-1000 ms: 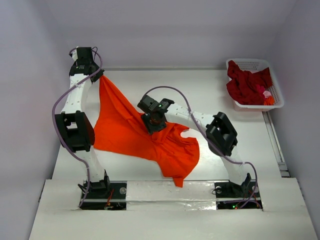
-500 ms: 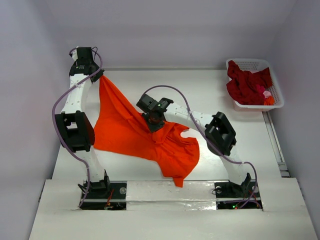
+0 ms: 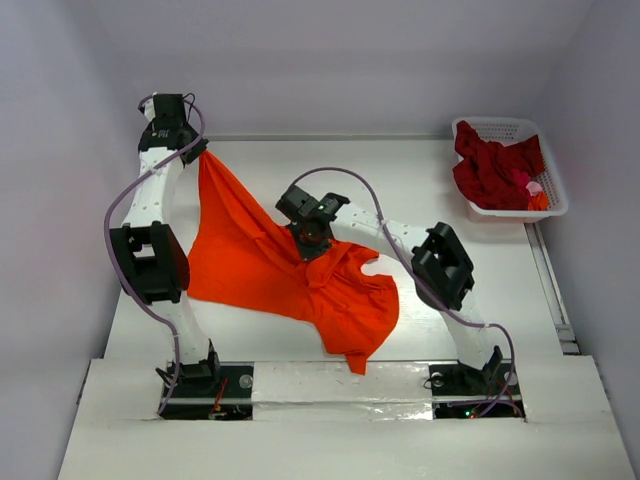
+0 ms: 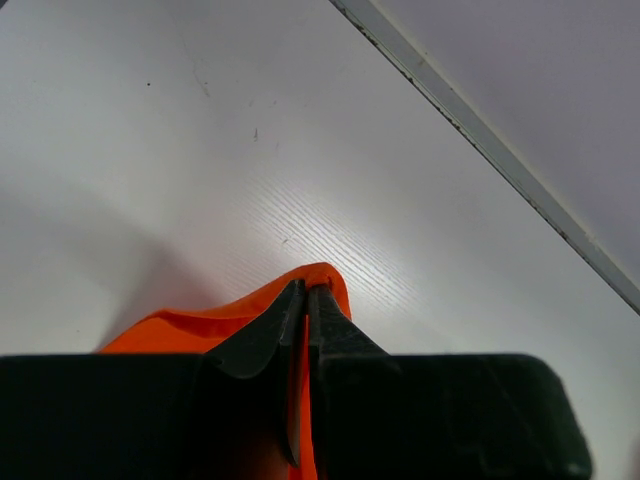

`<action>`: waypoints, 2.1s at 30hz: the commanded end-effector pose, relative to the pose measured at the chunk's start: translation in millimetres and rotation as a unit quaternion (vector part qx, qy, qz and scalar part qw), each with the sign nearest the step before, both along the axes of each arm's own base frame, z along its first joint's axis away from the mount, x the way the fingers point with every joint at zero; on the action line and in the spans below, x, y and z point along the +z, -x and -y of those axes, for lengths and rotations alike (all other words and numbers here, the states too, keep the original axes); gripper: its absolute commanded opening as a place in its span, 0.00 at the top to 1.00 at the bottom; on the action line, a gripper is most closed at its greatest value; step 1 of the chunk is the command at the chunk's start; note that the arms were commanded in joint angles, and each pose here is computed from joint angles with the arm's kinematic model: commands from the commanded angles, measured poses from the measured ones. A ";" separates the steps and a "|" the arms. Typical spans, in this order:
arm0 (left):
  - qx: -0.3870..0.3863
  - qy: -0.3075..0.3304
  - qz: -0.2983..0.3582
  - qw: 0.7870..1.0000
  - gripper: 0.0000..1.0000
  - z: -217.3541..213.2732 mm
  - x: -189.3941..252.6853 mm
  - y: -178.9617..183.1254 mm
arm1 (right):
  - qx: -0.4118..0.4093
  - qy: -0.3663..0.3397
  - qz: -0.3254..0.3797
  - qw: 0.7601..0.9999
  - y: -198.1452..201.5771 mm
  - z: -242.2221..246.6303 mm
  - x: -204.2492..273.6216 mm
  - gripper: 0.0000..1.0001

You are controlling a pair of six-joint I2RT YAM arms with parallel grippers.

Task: Fold and stack the t-shirts
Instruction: Flatten the tshirt out

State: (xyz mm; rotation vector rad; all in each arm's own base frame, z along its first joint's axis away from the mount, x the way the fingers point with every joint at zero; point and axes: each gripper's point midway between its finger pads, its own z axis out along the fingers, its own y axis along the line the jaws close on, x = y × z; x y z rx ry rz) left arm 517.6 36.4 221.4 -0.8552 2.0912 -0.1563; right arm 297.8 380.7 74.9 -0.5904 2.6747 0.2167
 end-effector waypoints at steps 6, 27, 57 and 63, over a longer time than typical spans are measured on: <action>0.004 -0.012 0.043 0.999 1.00 -6.4 39.7 -8.2 | -0.115 -0.064 0.070 0.989 -85.6 64.8 89.3 1.00; -0.013 -0.007 0.108 0.994 1.00 0.8 95.3 -5.9 | -0.251 -0.128 0.193 0.940 -221.9 216.6 202.2 1.00; -0.164 0.002 0.447 0.879 1.00 78.9 308.2 283.0 | -0.157 -0.356 0.442 0.809 46.3 273.1 428.2 1.00; -0.187 0.010 0.514 0.837 1.00 95.8 304.3 370.9 | -0.087 -0.429 0.518 0.735 170.2 291.1 445.4 1.00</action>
